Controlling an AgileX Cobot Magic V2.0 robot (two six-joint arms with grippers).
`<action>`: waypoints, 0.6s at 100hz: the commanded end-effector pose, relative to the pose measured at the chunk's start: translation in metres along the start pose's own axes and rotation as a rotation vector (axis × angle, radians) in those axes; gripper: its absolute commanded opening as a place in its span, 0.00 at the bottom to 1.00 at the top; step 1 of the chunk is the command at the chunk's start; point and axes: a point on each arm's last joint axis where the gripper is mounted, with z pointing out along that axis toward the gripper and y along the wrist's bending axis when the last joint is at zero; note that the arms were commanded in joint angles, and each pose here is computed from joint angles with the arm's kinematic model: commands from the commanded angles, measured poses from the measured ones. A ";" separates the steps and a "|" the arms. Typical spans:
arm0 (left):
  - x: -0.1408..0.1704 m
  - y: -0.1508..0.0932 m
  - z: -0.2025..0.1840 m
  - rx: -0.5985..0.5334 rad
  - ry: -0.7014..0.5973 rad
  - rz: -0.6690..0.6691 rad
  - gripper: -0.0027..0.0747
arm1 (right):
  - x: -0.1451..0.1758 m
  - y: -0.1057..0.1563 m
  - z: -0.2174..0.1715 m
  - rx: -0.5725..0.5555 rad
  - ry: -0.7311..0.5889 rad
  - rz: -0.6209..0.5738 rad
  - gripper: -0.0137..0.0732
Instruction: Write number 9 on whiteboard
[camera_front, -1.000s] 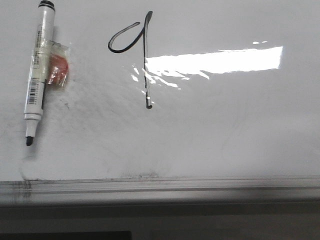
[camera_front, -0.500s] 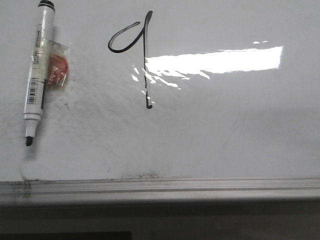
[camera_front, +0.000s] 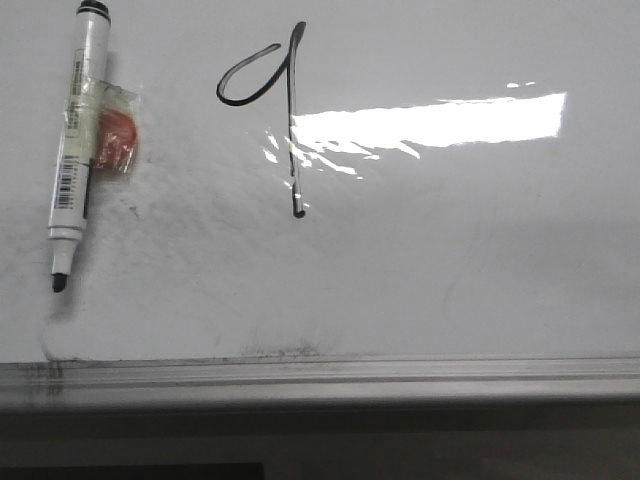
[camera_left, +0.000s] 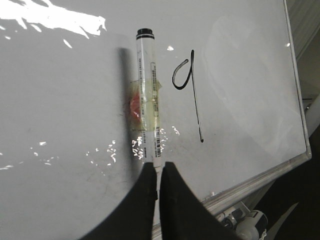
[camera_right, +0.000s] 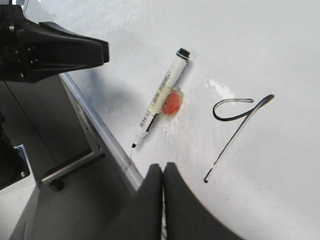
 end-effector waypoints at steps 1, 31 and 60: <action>-0.013 -0.003 0.001 -0.006 -0.068 0.109 0.01 | -0.015 0.001 0.000 -0.012 -0.096 -0.011 0.08; 0.000 0.027 -0.006 -0.280 -0.188 0.226 0.01 | -0.015 0.001 0.000 -0.012 -0.096 -0.011 0.08; 0.009 0.042 -0.029 -0.580 -0.180 0.351 0.01 | -0.015 0.001 0.000 -0.012 -0.096 -0.011 0.08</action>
